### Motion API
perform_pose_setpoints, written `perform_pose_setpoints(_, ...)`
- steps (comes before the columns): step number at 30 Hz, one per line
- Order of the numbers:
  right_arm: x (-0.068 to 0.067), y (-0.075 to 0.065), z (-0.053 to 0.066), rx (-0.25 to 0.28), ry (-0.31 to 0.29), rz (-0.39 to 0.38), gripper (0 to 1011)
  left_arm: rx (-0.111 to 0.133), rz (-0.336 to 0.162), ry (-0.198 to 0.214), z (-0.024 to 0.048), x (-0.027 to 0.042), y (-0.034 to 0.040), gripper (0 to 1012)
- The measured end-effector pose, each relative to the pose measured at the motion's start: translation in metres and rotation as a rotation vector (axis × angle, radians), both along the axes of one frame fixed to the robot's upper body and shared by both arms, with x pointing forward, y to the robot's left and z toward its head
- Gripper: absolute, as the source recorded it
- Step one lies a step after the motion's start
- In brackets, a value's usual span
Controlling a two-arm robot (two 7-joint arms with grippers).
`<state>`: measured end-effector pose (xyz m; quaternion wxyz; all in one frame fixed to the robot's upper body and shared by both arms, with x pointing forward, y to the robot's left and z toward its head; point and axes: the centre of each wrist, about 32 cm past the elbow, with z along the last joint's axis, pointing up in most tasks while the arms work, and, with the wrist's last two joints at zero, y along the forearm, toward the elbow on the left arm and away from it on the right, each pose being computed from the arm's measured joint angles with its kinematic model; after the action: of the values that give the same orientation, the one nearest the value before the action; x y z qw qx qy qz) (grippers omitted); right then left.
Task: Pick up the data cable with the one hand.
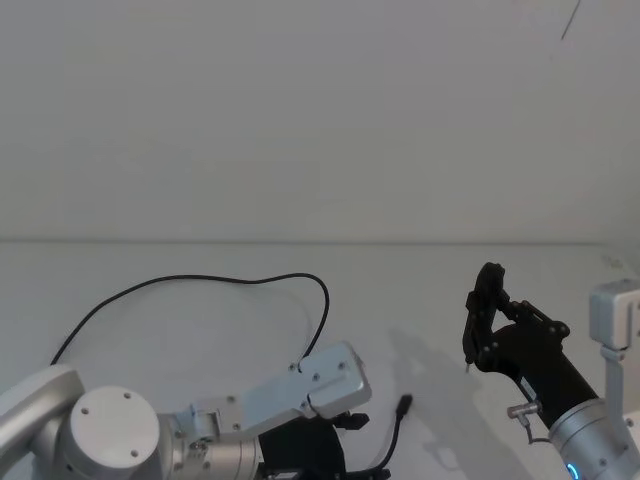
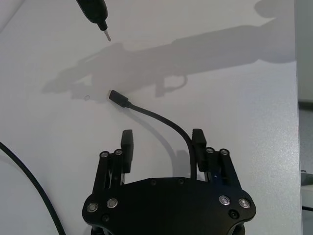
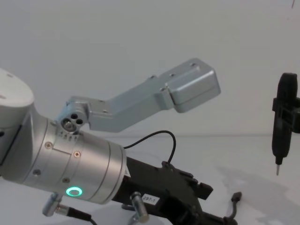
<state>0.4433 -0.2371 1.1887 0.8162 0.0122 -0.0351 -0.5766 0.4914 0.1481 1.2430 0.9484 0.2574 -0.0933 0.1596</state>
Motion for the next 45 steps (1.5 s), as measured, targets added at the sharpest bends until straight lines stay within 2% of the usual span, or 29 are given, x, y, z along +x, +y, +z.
perform_pose_setpoints(2,0.0,0.0,0.0,0.0,0.0,0.0,284,0.0,0.001,0.001,-0.0001,0.0001,-0.0006,685)
perform_pose_setpoints(3,0.0,0.0,0.0,0.0,0.0,0.0,283,0.0,0.001,0.002,-0.0002,0.0001,-0.0009,629)
perform_pose_setpoints(4,0.0,0.0,0.0,0.0,0.0,0.0,283,0.0,0.002,0.003,-0.0004,0.0003,-0.0013,629)
perform_pose_setpoints(9,0.0,0.0,0.0,0.0,0.0,0.0,284,-0.001,0.004,0.005,-0.0008,0.0005,-0.0026,435)
perform_pose_setpoints(22,0.0,0.0,0.0,0.0,0.0,0.0,283,-0.001,0.007,0.008,-0.0013,0.0009,-0.0039,64)
perform_pose_setpoints(32,0.0,0.0,0.0,0.001,0.0,0.0,283,0.0,0.006,0.006,-0.0013,0.0009,-0.0043,54)
perform_pose_setpoints(35,0.001,-0.001,0.002,0.007,-0.004,0.005,283,-0.001,0.001,-0.007,-0.0012,0.0008,-0.0045,54)
perform_pose_setpoints(41,0.003,-0.007,0.013,0.039,-0.019,0.032,283,-0.003,-0.016,-0.058,0.0005,0.0003,-0.0038,54)
perform_pose_setpoints(44,0.004,-0.012,0.021,0.057,-0.025,0.049,284,-0.002,-0.027,-0.103,0.0021,-0.0001,-0.0026,54)
perform_pose_setpoints(45,0.004,-0.013,0.023,0.062,-0.027,0.052,283,-0.002,-0.027,-0.103,0.0021,-0.0001,-0.0026,54)
